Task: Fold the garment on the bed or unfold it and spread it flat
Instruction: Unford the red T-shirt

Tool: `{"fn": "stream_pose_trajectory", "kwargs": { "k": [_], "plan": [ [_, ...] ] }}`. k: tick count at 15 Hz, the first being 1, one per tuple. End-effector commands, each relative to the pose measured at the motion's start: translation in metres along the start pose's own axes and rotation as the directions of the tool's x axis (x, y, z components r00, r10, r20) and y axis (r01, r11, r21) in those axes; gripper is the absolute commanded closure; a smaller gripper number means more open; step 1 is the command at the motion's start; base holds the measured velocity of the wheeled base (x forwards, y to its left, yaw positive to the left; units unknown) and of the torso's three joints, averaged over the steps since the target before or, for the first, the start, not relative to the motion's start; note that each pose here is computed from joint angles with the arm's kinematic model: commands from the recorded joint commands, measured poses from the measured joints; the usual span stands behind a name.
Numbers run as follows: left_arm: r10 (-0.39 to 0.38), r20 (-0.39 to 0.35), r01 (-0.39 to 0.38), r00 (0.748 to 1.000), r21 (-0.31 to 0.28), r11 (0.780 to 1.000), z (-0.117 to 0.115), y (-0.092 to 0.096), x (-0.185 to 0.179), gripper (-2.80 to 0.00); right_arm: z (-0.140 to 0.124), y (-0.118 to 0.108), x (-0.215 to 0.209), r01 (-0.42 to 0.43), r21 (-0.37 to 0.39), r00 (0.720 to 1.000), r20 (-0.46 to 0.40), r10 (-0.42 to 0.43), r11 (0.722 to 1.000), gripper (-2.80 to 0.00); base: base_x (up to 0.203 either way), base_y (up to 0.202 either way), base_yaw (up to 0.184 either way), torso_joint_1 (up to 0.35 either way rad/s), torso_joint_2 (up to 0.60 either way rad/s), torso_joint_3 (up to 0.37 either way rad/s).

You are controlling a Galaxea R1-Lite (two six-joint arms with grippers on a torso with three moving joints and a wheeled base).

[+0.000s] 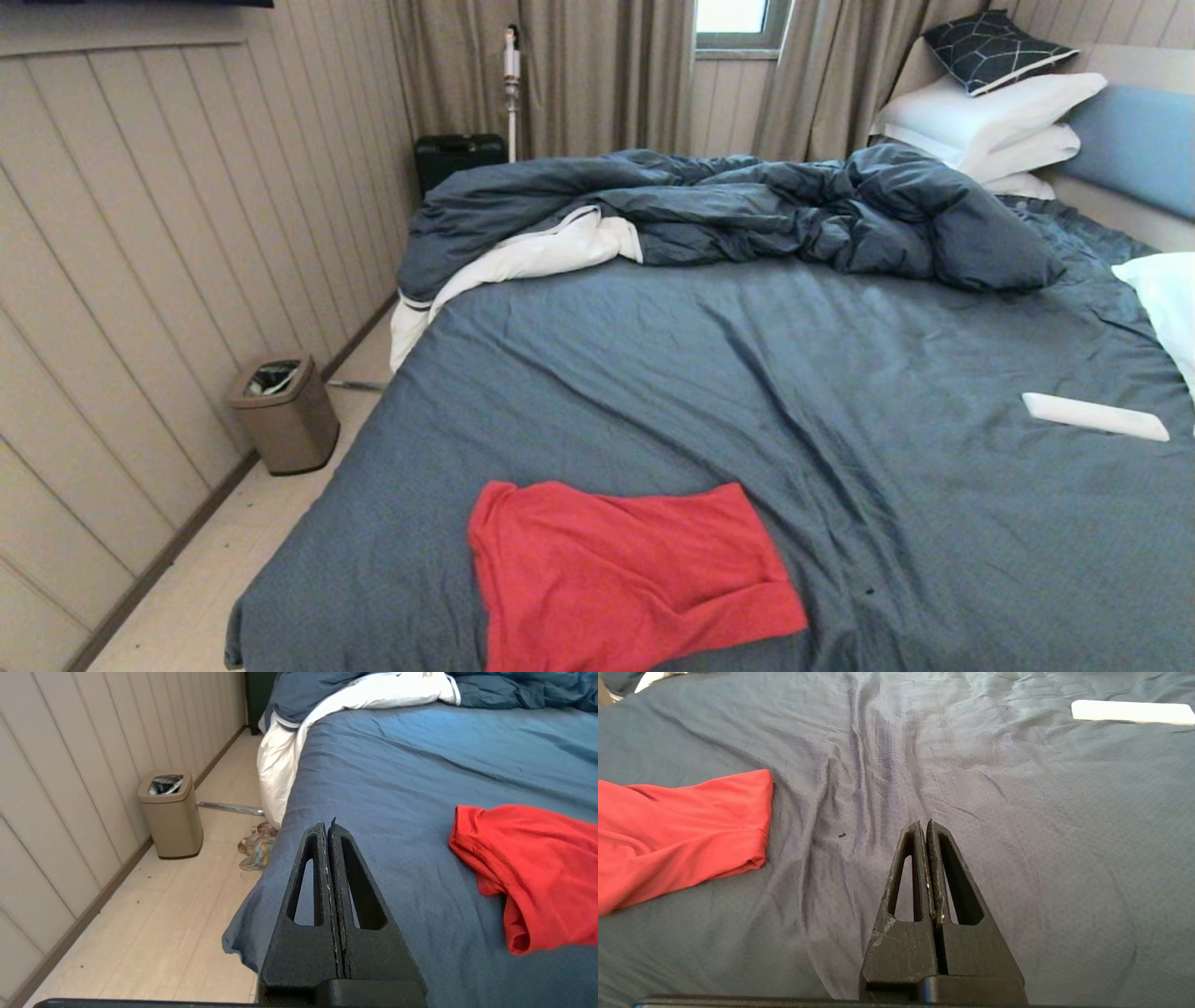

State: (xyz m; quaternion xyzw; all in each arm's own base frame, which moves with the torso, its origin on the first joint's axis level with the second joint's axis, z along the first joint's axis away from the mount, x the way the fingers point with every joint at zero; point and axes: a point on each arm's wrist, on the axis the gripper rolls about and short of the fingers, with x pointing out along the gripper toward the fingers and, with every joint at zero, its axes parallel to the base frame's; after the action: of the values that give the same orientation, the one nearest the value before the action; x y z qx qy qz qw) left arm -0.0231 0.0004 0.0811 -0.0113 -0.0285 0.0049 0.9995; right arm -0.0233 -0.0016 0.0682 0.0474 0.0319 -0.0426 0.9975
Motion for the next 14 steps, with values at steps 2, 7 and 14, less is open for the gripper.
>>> {"fn": "stream_pose_trajectory", "kwargs": {
  "k": [2, 7, 14],
  "plan": [
    [0.0, 0.0, 0.0, 1.0, 0.001, 1.0, 0.0, 0.0, 0.0, 0.0, 0.0, 0.0, 0.0, 0.001, 0.013, 1.0, -0.003, -0.001, 1.0, 0.0, 0.0, 0.0, 0.0, 0.0, 0.0, 0.0],
    [0.003, -0.003, -0.003, 1.0, 0.013, 1.0, 0.0, 0.0, 0.0, 0.0, 0.0, 0.0, 0.0, -0.002, 0.0, 1.0, -0.006, 0.002, 1.0, 0.0, 0.0, 0.0, 0.0, 0.0, 0.0, 0.0],
    [0.0, -0.079, 0.001, 0.997, 0.006, 1.0, -0.008, 0.0, 0.0, 0.0, 0.021, 0.004, 0.021, -0.007, 0.003, 0.995, -0.099, 0.007, 1.0, 0.0, 0.0, 0.0, 0.0, 0.0, 0.0, 0.0]
  ]
}}
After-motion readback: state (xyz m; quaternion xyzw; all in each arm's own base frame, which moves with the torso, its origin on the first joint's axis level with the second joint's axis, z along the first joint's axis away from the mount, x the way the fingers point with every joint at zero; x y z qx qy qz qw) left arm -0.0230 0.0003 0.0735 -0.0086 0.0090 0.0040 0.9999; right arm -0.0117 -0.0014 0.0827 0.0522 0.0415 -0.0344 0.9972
